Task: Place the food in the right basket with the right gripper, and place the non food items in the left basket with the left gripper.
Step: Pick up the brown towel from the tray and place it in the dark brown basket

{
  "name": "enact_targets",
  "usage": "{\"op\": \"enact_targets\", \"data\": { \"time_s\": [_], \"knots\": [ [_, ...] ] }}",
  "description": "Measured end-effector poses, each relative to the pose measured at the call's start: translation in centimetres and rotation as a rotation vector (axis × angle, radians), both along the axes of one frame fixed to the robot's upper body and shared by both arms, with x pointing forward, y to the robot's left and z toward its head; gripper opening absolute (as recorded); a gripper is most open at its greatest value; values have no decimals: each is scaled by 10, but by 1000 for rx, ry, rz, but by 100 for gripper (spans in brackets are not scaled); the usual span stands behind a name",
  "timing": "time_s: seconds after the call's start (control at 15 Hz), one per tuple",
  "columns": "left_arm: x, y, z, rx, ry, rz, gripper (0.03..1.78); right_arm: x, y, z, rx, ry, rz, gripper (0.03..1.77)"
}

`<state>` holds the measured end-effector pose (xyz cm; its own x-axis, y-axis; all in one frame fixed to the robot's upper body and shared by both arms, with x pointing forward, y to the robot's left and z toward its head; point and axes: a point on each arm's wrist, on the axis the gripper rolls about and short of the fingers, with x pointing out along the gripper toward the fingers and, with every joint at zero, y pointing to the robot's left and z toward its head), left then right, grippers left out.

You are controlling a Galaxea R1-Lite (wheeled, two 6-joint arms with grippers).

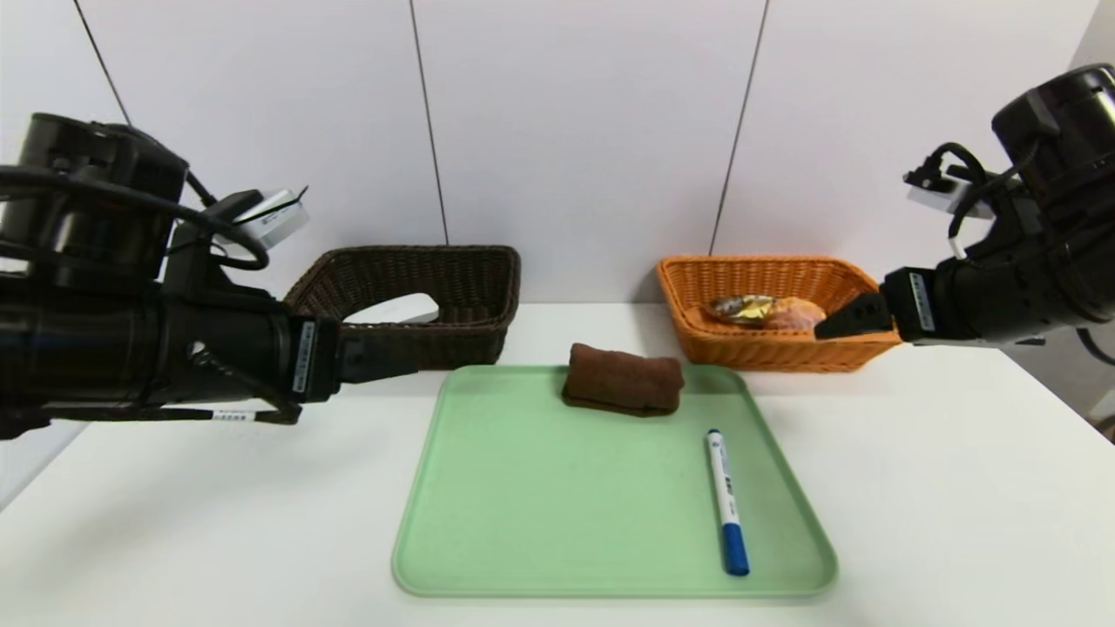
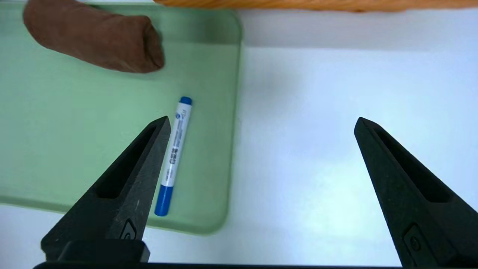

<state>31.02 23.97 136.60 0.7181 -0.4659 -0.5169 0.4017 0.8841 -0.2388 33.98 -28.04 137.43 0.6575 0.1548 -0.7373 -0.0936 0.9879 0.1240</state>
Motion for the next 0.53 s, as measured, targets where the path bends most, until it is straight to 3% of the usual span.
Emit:
{"op": "enact_targets", "data": {
  "time_s": [0.4,0.53],
  "knots": [
    [46,-69,33,-34,-109,-159,169,-33,-7,-8,6,-48,-14,169],
    [61,-94,31,3,-149,-233,169,-39,-9,-8,7,-53,-15,169]
  ]
}}
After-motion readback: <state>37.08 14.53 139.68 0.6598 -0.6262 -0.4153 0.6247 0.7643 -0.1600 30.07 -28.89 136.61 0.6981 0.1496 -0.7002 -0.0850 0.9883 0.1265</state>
